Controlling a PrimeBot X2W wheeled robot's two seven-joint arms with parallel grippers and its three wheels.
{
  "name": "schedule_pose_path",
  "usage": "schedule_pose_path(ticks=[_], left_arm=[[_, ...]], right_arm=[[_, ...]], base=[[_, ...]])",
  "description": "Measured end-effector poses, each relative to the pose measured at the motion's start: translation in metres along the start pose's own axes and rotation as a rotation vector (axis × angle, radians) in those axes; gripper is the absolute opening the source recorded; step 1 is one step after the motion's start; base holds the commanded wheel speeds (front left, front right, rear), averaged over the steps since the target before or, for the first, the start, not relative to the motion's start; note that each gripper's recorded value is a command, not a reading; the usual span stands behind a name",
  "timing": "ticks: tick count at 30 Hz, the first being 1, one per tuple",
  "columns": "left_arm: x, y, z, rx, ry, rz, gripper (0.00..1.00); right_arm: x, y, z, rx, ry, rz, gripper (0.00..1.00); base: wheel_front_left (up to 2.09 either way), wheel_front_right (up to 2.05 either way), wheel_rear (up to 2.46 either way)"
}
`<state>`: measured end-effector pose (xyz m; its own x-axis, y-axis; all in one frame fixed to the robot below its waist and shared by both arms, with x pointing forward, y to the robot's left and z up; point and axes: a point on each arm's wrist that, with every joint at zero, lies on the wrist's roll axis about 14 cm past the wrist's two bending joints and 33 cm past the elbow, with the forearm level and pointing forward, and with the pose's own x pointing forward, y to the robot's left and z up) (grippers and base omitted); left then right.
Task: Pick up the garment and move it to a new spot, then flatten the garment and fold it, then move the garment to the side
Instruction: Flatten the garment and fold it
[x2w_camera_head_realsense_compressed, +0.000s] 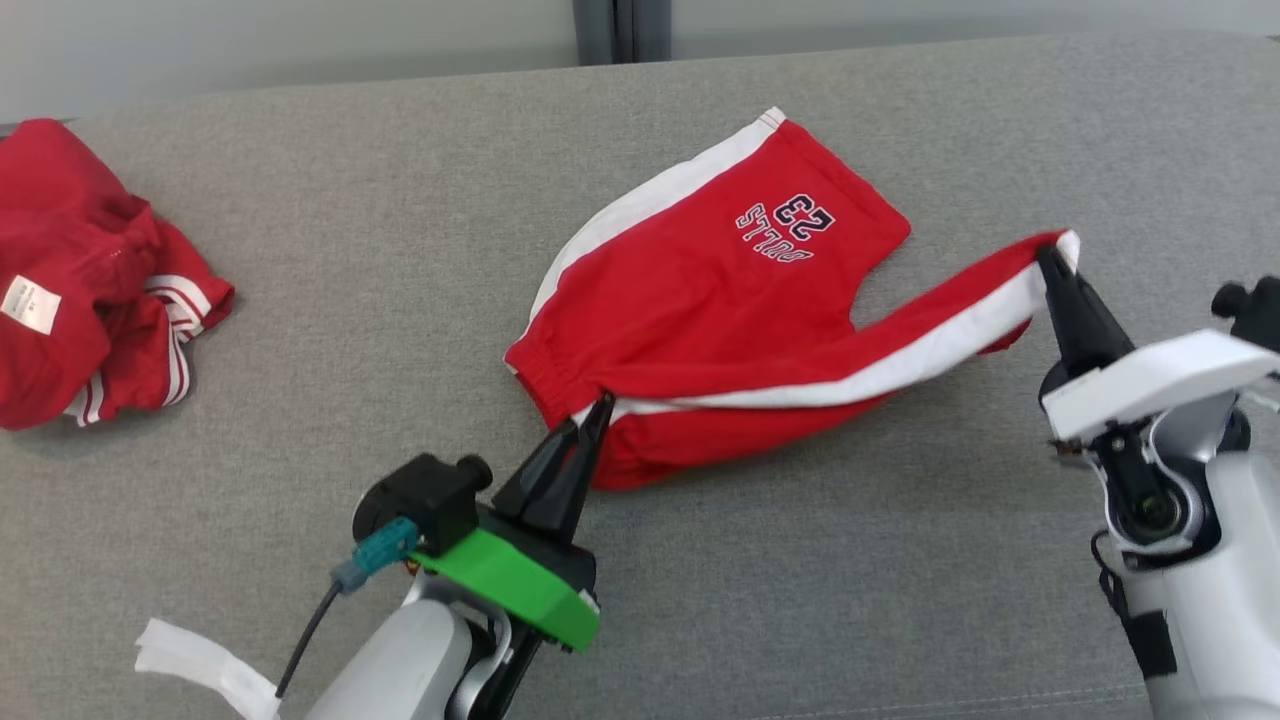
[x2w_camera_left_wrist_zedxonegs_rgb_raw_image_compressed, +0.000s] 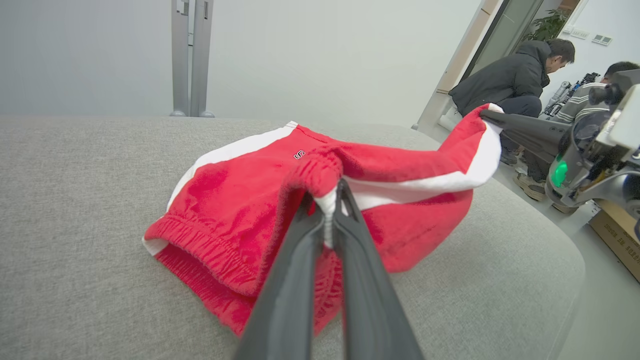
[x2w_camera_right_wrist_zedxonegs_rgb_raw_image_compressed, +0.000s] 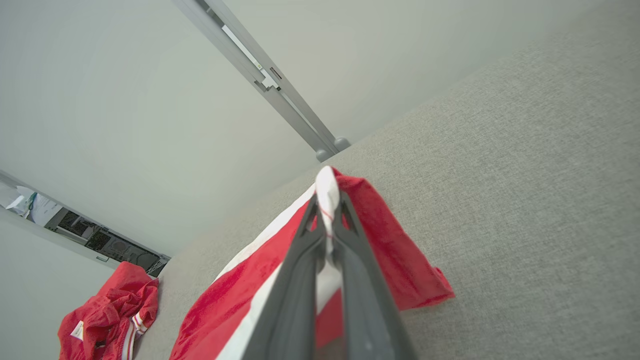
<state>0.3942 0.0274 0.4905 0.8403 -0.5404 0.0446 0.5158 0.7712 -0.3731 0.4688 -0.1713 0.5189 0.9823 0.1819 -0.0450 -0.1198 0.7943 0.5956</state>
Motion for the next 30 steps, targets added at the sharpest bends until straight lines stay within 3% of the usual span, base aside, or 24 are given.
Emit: schedule_pose_path(ticks=[9,16,21,22,23,24,25,26,27,30], left_arm=[[0.042,0.041,0.015,-0.045,-0.027,0.080,0.00],[0.059,0.082,0.014,-0.046,-0.015,0.170,0.00],[0.061,0.097,-0.001,-0.042,0.030,0.197,0.00],[0.061,0.101,-0.003,-0.041,0.037,0.205,0.00],[0.060,0.104,-0.005,-0.042,0.043,0.214,0.00],[0.059,0.108,-0.008,-0.041,0.052,0.221,0.00],[0.058,0.110,-0.012,-0.039,0.064,0.226,0.16],[0.057,0.112,-0.017,-0.034,0.082,0.229,0.76],[0.056,0.113,-0.020,-0.029,0.095,0.230,1.00],[0.058,0.112,-0.017,0.000,0.094,0.223,1.00]], right_arm=[[0.104,0.019,0.005,-0.061,0.049,0.024,0.00],[0.167,0.029,-0.025,-0.135,0.125,0.018,0.00],[0.188,0.016,-0.059,-0.182,0.208,-0.017,0.00],[0.191,0.015,-0.063,-0.182,0.212,-0.020,0.21],[0.195,0.015,-0.067,-0.182,0.213,-0.020,0.49],[0.198,0.016,-0.072,-0.180,0.218,-0.017,1.00],[0.199,0.017,-0.076,-0.175,0.228,-0.018,1.00],[0.200,0.017,-0.082,-0.176,0.236,-0.017,1.00],[0.200,0.018,-0.086,-0.184,0.248,-0.013,1.00],[0.199,0.023,-0.086,-0.238,0.242,0.012,1.00]], base=[[0.00,0.00,0.00],[0.00,0.00,0.00],[0.00,0.00,0.00],[0.00,0.00,0.00],[0.00,0.00,0.00],[0.00,0.00,0.00],[0.00,0.00,0.00],[0.00,0.00,0.00],[0.00,0.00,0.00],[0.00,0.00,0.00]])
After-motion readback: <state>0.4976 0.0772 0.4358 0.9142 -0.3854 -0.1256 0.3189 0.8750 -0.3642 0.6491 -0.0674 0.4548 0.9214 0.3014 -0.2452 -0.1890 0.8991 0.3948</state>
